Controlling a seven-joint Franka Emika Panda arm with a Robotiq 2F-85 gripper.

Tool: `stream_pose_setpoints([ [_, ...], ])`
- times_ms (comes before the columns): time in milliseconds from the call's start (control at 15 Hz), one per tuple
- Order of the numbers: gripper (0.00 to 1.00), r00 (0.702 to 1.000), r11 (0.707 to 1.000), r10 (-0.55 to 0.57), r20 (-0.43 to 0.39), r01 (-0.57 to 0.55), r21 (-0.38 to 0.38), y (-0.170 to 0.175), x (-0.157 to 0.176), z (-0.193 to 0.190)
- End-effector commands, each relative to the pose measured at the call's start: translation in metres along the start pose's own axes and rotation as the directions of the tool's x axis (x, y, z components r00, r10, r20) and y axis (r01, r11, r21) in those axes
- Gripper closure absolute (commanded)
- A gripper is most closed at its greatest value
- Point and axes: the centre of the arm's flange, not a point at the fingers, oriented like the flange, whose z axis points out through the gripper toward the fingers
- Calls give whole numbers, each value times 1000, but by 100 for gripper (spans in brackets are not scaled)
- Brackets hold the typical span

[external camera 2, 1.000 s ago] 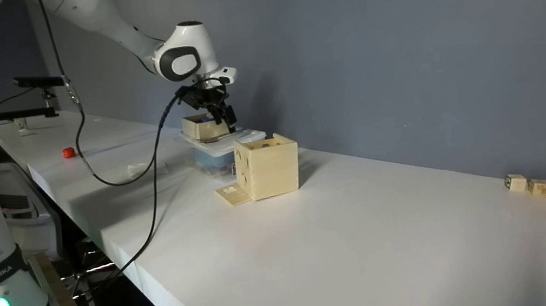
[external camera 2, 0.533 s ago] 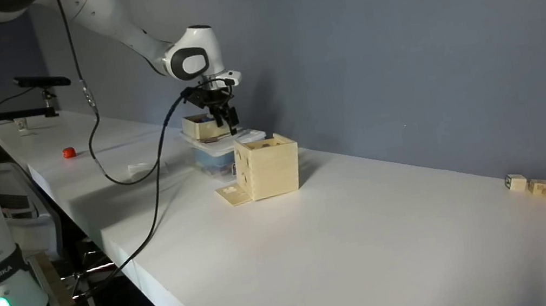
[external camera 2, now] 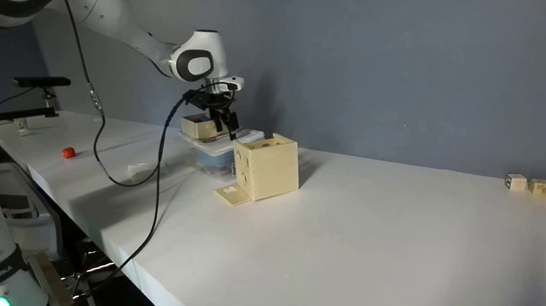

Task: Move the wooden cube to the left, put the paper towel on the table and put the spoon in the cube

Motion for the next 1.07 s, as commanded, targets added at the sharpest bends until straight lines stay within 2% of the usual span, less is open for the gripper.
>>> stream_pose_setpoints([
  [0, 0, 999, 1000, 25, 22, -25, 17, 5, 6, 8],
  [267, 0, 999, 999, 42, 5, -41, -22, 3, 6, 9],
  [467, 0, 999, 995, 49, 10, -48, -91, 4, 5, 10],
  [667, 3, 999, 992, 50, 6, -49, -113, 9, 5, 7],
  [733, 3, 999, 993, 50, -5, -51, -106, 10, 4, 4],
  [800, 1, 1000, 999, 24, -14, -25, -41, 10, 3, -1],
  [867, 1, 1000, 1000, 22, -20, -22, -13, 12, 2, -5],
  [1000, 0, 1000, 999, 19, -15, -19, -26, 18, 1, -11],
])
